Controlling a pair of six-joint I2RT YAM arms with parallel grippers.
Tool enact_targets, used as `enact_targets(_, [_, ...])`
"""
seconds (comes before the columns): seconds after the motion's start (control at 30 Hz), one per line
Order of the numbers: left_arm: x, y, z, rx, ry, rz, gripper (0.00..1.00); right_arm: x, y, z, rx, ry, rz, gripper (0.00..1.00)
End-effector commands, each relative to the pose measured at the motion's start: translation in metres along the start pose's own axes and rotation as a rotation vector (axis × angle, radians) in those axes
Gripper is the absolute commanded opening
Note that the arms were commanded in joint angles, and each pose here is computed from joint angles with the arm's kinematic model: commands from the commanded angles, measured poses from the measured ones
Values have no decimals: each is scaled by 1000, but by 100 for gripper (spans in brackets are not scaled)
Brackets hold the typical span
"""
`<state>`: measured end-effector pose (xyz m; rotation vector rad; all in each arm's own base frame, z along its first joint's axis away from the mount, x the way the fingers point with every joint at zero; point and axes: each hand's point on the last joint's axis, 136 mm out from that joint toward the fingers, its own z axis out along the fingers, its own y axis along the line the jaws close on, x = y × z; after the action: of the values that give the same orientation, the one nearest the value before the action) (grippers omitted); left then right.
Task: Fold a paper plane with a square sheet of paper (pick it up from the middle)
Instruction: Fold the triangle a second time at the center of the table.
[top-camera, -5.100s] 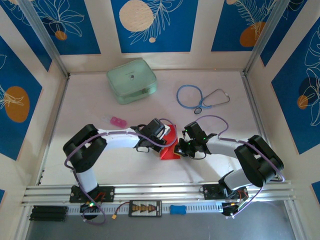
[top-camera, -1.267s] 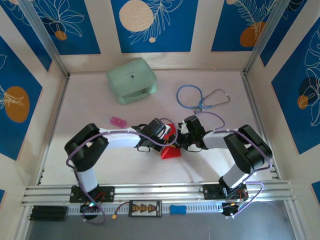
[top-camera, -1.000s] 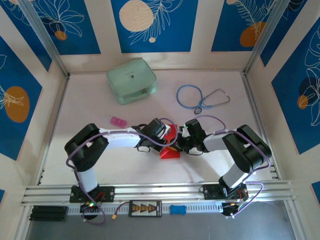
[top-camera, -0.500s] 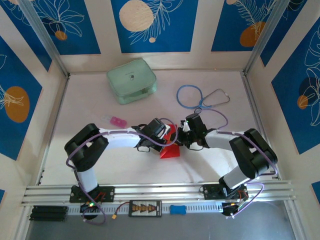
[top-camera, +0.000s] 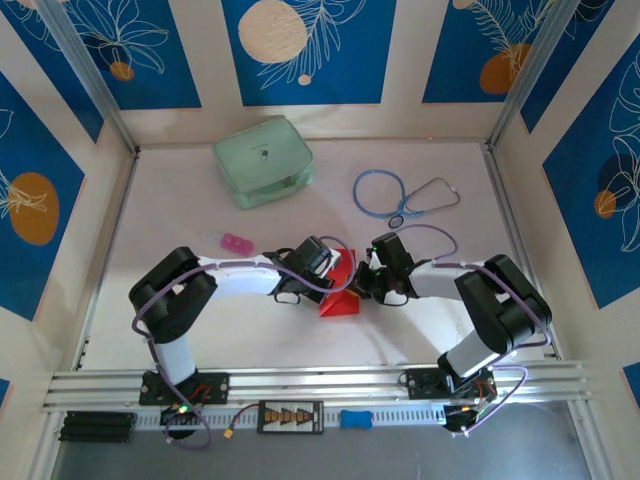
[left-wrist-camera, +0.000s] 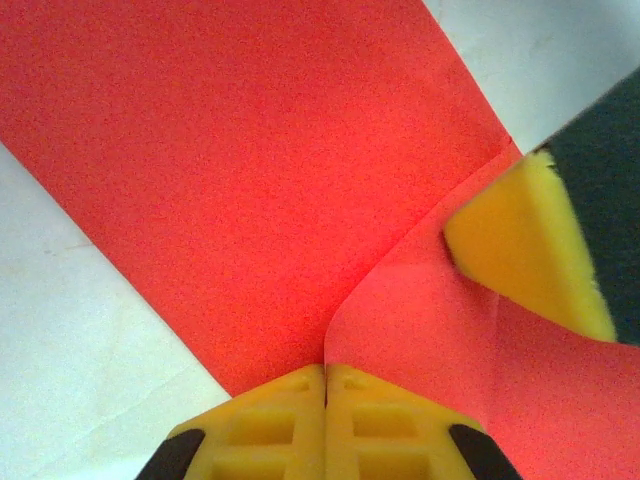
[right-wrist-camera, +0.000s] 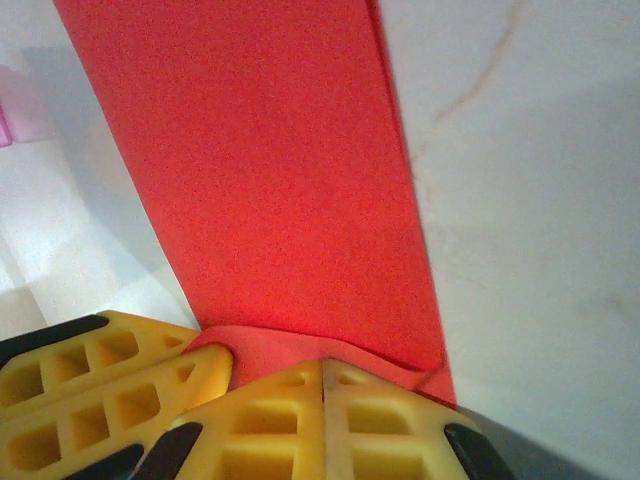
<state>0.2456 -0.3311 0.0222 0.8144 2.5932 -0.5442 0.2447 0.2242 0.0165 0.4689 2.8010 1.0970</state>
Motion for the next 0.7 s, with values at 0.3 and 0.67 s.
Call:
enact_targets(0.3, [19, 10, 5, -14, 64, -4, 0, -5, -34, 1, 122, -22, 72, 1])
enact_targets(0.67, [20, 10, 5, -15, 66, -6, 0, -22, -28, -15, 15, -89, 134, 2])
